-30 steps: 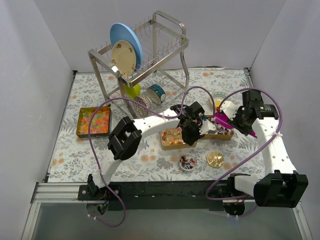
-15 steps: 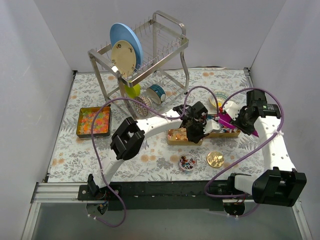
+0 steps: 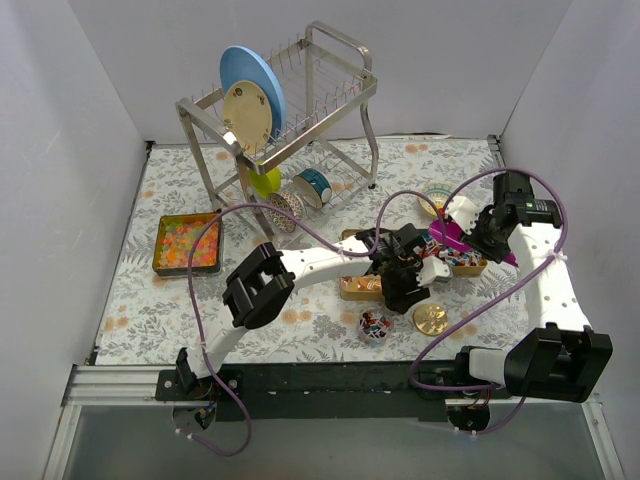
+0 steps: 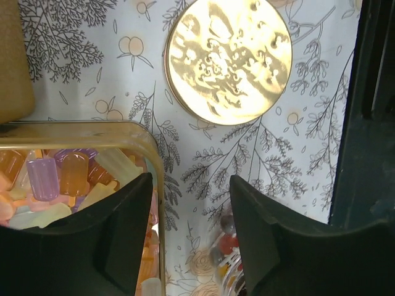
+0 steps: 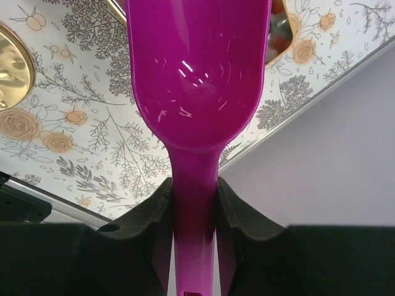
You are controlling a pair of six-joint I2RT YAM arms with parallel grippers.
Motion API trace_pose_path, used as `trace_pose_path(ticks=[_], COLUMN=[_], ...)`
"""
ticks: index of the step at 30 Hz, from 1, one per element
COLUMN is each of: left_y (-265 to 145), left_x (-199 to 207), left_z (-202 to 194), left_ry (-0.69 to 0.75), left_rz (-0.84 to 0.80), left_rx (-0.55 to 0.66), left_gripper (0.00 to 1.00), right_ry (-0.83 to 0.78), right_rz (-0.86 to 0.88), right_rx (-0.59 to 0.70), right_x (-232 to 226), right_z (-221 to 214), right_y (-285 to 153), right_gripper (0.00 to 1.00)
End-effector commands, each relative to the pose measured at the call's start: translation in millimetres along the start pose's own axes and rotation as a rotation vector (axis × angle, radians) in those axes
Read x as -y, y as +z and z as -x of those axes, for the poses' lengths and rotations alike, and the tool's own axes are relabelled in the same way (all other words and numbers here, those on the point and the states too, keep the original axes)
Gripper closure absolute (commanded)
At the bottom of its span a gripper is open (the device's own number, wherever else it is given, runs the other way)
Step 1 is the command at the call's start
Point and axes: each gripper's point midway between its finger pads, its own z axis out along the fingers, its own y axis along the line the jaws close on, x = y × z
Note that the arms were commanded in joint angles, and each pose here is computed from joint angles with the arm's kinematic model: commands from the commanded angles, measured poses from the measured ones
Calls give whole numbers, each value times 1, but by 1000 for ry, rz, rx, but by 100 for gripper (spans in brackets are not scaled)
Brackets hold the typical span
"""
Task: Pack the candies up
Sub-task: Move the storage box to the center of the board, then scoop the fake candies from the storage box.
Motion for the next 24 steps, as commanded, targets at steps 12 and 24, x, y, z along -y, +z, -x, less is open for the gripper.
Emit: trace_pose_path(ticks=[12,24], left_y=[-188,-215], left_x=[-37,-39], left_z=[60,82], left_ry=[-260,-354], left_rz=[115,-93], left_rx=[496,689], left_gripper=[76,100], right_ry=[-196,-320], right_rz=[37,163], right_rx=[267,422], right_x=[-8,-42], right_z=[45,109], right_y=[-36,-72], right_gripper=[99,99])
